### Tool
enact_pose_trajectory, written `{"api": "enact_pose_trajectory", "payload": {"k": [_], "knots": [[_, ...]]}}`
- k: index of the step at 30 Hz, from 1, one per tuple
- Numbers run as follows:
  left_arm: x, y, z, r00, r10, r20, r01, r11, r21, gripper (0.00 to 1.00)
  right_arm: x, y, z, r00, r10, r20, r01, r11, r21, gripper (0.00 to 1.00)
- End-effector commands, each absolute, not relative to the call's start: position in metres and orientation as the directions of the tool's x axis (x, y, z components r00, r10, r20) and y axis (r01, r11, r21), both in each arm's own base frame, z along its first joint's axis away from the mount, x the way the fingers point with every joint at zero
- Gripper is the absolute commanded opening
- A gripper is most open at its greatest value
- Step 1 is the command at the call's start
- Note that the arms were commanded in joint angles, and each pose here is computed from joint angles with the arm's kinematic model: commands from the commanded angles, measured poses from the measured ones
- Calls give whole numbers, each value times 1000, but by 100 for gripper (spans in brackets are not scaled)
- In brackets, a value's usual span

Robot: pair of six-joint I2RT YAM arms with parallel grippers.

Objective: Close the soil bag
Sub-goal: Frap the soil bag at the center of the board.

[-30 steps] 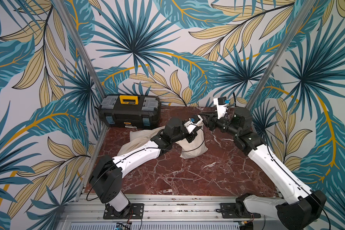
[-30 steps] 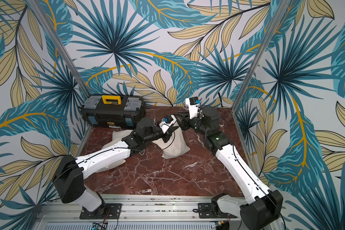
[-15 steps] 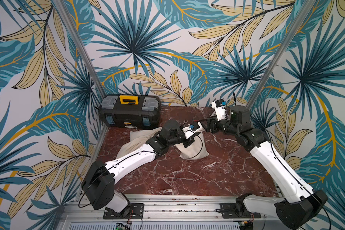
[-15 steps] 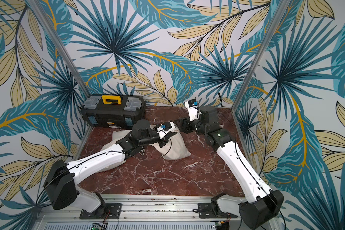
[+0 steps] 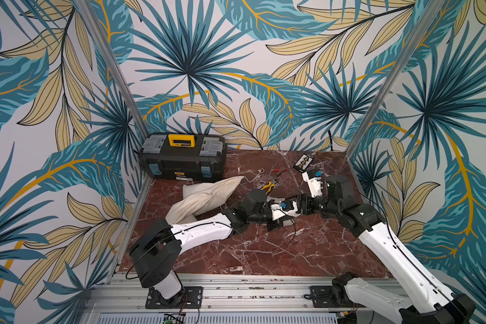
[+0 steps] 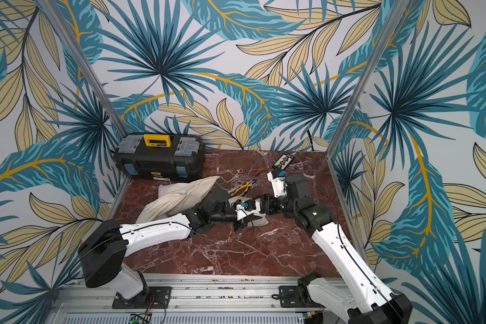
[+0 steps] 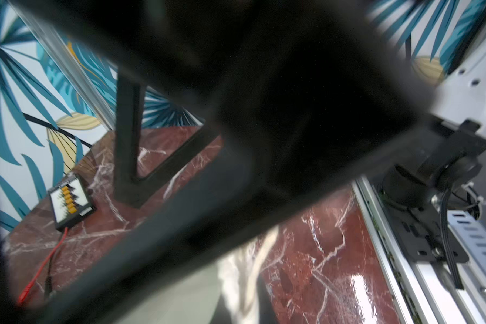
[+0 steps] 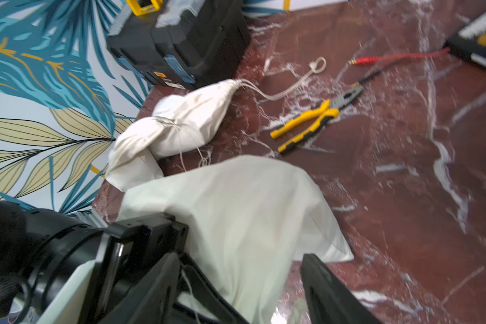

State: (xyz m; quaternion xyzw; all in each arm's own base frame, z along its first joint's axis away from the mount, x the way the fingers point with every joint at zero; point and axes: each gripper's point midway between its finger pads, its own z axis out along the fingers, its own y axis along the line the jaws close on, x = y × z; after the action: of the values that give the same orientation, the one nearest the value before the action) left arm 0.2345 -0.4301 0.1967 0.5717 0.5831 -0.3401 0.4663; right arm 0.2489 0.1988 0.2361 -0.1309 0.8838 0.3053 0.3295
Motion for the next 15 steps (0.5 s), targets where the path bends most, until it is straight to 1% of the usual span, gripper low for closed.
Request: {"api": "enact_pose_trajectory", "payload": {"k": [1, 4, 8, 12, 15], "knots": [[252, -431, 156, 56, 417, -907, 964, 215, 158, 0, 240, 199, 204, -800, 41, -599, -354, 774, 525, 73], [272, -426, 119, -4, 460, -888, 935, 318, 160, 0, 238, 191, 183, -800, 96, -592, -303, 787, 537, 72], [286, -422, 74, -58, 520, -852, 910, 378, 168, 0, 239, 181, 158, -804, 138, -578, -243, 812, 531, 73], [294, -416, 68, -59, 540, -840, 890, 410, 201, 0, 242, 174, 169, -752, 153, -641, -265, 821, 506, 74], [300, -411, 72, -55, 563, -824, 875, 425, 233, 0, 243, 157, 167, -721, 128, -681, -249, 869, 427, 74]]}}
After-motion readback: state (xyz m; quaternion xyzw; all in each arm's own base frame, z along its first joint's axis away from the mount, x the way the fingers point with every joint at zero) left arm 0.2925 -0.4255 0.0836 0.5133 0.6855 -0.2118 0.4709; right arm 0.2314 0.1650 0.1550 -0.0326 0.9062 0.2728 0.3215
